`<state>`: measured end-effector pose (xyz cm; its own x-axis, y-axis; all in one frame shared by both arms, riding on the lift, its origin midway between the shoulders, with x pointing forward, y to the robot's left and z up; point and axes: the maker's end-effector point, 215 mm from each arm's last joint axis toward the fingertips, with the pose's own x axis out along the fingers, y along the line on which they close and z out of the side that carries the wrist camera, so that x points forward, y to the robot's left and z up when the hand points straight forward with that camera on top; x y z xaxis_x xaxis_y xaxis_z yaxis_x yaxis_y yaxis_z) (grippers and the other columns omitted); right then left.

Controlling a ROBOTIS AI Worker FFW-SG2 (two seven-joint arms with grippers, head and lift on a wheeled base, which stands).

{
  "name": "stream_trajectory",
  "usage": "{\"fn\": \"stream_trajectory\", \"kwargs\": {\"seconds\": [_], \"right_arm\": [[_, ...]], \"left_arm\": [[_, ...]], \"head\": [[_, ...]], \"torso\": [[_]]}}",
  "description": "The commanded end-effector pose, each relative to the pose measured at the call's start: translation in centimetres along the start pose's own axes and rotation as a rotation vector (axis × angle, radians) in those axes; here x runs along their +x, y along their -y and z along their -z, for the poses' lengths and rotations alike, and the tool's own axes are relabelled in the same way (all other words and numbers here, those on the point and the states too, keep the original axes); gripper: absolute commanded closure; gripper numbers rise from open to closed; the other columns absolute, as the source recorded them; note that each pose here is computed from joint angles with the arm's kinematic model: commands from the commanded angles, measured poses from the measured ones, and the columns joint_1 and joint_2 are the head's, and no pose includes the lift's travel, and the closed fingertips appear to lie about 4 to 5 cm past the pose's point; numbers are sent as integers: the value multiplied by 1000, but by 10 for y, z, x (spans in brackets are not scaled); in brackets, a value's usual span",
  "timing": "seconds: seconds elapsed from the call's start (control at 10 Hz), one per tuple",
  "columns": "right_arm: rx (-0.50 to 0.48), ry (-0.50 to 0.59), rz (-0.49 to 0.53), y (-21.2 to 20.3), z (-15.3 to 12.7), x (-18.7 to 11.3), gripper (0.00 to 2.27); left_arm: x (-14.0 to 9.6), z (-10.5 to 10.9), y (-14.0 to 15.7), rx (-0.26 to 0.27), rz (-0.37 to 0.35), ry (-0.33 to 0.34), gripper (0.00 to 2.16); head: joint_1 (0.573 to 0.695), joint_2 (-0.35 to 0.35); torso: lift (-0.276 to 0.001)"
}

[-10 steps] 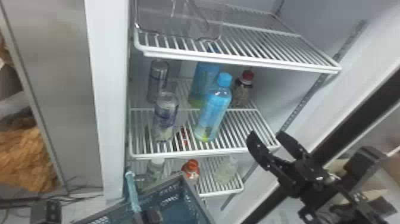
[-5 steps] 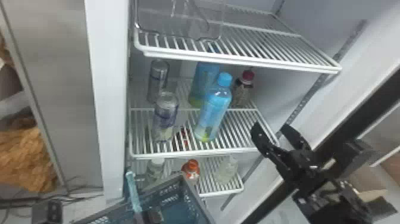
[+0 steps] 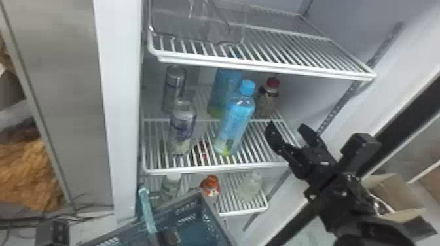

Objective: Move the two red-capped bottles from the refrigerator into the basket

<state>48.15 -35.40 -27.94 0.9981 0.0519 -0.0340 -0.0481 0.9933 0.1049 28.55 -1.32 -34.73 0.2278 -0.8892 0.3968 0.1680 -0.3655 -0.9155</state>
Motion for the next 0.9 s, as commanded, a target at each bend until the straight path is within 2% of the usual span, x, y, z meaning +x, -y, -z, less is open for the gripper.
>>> {"fn": "stream_trajectory", "kwargs": {"seconds": [0.0, 0.8], "right_arm": [[1, 0, 3, -1, 2, 16, 101], [-6, -27, 79, 25, 12, 63, 101]], "left_arm": [[0, 0, 0, -1, 1, 1, 1171], [2, 1, 2, -6, 9, 1, 1170]], "head": [[695, -350], [695, -350]], "torso": [[0], [0]]}}
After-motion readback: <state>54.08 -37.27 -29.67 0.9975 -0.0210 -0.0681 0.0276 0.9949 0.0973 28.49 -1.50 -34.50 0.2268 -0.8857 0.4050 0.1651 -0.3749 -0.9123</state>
